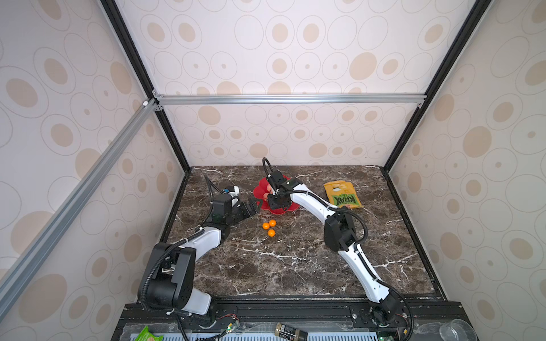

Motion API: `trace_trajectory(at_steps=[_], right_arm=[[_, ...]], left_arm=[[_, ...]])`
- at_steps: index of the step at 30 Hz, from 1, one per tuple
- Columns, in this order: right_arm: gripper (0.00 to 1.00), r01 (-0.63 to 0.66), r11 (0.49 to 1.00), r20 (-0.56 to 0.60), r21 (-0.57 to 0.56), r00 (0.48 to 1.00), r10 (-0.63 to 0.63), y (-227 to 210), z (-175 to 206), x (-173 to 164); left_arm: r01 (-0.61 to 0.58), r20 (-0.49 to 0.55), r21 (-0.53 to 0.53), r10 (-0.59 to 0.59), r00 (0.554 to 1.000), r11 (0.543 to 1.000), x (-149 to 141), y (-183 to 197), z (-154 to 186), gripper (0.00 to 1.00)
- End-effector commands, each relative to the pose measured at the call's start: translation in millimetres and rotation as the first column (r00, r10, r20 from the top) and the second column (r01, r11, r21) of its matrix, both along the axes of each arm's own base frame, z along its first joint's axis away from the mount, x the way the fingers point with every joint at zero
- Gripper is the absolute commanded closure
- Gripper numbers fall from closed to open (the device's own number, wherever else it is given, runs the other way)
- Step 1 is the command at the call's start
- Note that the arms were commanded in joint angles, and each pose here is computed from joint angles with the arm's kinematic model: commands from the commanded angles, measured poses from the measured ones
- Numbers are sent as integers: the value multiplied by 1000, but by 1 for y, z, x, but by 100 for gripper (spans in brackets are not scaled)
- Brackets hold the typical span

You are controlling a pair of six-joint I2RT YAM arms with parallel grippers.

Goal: Arrange fruit in a fruit bowl
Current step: Place the fruit in the fruit bowl.

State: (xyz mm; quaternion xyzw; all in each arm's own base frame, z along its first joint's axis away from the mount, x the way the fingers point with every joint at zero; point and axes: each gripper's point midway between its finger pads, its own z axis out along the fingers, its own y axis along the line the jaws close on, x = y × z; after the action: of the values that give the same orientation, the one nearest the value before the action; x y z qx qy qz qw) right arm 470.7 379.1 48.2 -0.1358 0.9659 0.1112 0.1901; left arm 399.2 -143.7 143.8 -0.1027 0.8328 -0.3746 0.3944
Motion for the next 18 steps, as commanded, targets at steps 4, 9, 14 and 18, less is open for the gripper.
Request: trace_trajectory(at_steps=[4, 9, 14, 18], right_arm=[[61, 4, 999, -12, -34, 1000, -4, -6, -10, 1], [58, 3, 999, -11, -33, 1000, -4, -6, -10, 2], [55, 5, 999, -12, -34, 1000, -5, -7, -10, 2], [54, 5, 999, -11, -32, 1000, -6, -7, -9, 3]], left_arm=[[-1, 41, -12, 2, 999, 1000, 5, 2, 14, 2], [-3, 42, -10, 3, 999, 1000, 5, 2, 14, 2], [-3, 40, -11, 3, 999, 1000, 4, 2, 13, 2], [-2, 43, -12, 3, 999, 1000, 4, 2, 14, 2]])
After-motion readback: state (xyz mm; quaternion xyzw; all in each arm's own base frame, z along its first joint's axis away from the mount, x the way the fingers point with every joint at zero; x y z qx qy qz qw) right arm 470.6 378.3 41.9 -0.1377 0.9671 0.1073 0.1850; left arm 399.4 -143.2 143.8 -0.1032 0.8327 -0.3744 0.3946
